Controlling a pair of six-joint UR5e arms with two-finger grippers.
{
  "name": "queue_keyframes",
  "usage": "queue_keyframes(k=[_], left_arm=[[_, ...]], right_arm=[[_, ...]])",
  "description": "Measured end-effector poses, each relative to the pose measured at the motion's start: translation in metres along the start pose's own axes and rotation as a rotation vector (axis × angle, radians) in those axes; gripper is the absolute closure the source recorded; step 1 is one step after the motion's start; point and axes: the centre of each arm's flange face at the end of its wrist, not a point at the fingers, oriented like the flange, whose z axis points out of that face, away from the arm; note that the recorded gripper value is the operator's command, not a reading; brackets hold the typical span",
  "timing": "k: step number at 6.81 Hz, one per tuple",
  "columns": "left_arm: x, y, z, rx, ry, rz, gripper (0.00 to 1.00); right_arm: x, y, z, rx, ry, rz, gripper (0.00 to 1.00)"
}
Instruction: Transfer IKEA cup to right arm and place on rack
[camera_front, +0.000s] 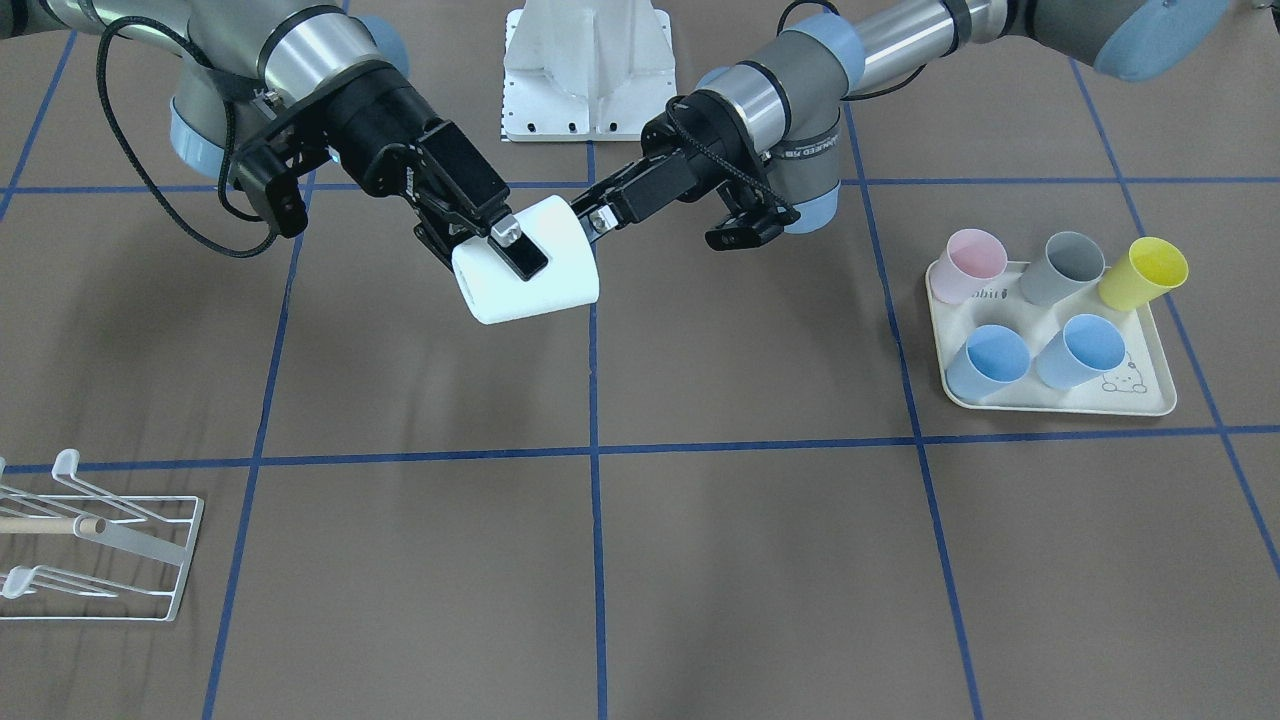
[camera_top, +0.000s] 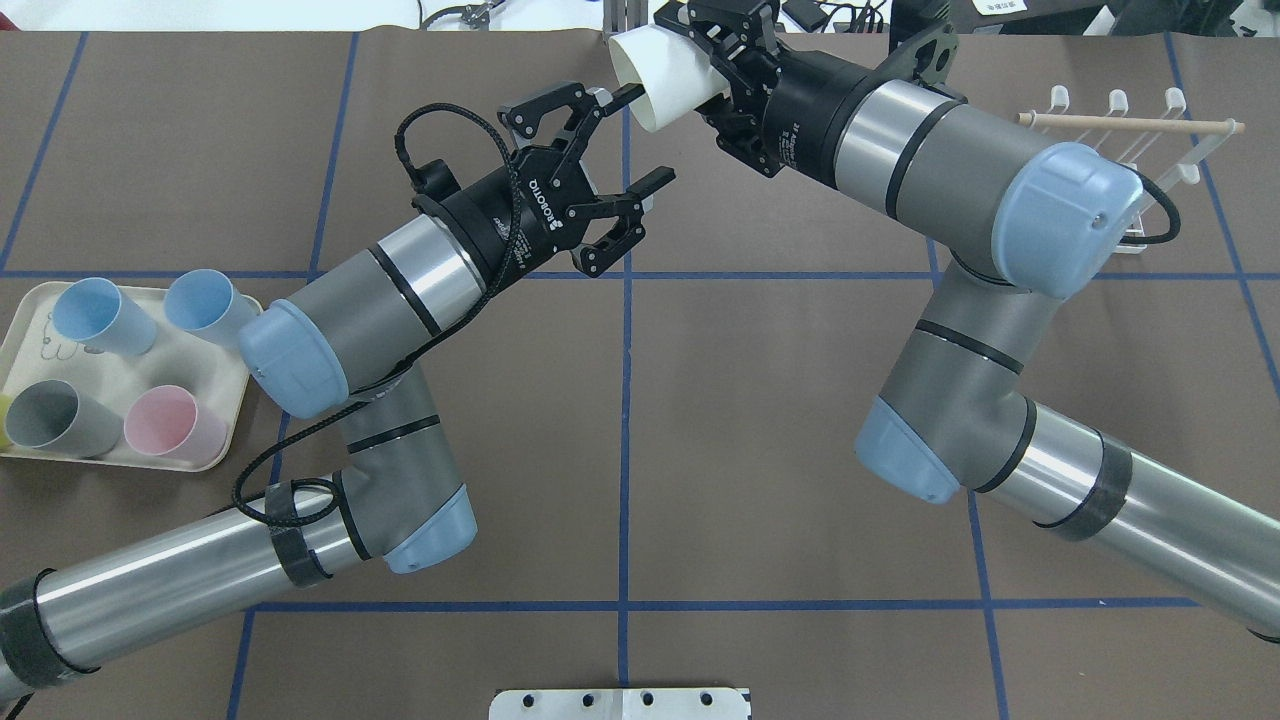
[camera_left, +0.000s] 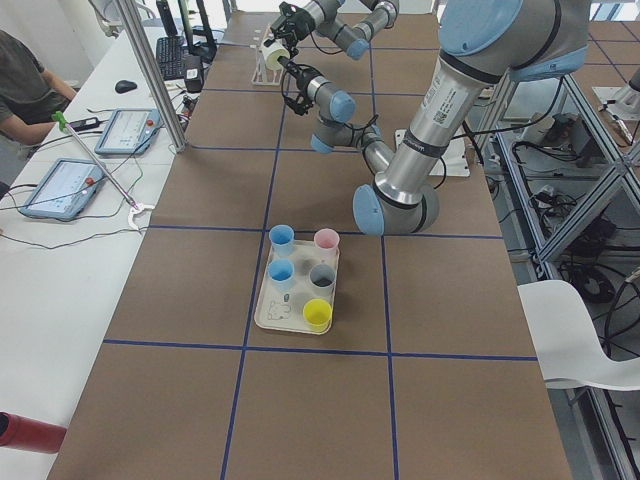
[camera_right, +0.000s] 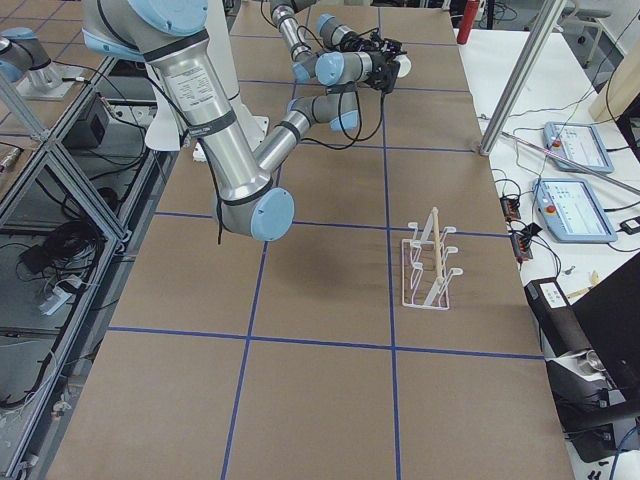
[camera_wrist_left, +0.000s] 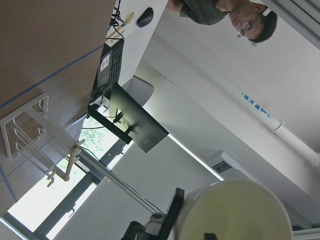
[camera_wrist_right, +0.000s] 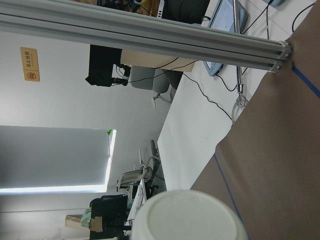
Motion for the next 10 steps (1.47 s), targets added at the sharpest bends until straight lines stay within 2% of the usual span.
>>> queue_keyframes(k=[2, 3, 4, 5, 6, 7, 9, 10], left_arm=[[0.001, 0.001, 0.000, -0.004, -0.002, 0.018, 0.00], [0.004, 0.004, -0.001, -0.012, 0.002, 0.045, 0.00], [0.008, 0.009, -0.002, -0.020, 0.007, 0.096, 0.00], [0.010, 0.010, -0.001, -0.015, 0.004, 0.171, 0.00], [0.011, 0.012, 0.001, 0.006, -0.013, 0.268, 0.00], [0.011, 0.015, 0.006, 0.042, -0.048, 0.367, 0.00], [0.018, 0.030, 0.014, 0.122, -0.138, 0.550, 0.00], [0.024, 0.038, 0.014, 0.152, -0.178, 0.625, 0.00]], right_arm=[[-0.004, -0.018, -0.003, 0.044, -0.009, -0.047, 1.00], [-0.007, -0.038, -0.007, 0.082, -0.007, -0.107, 1.00], [-0.006, -0.067, -0.014, 0.134, 0.016, -0.191, 1.00], [-0.002, -0.103, -0.024, 0.205, 0.070, -0.302, 1.00], [0.003, -0.139, -0.037, 0.288, 0.143, -0.412, 1.00], [0.014, -0.173, -0.051, 0.394, 0.224, -0.527, 1.00], [0.044, -0.224, -0.089, 0.655, 0.457, -0.790, 1.00], [0.065, -0.242, -0.117, 0.741, 0.589, -0.907, 1.00]])
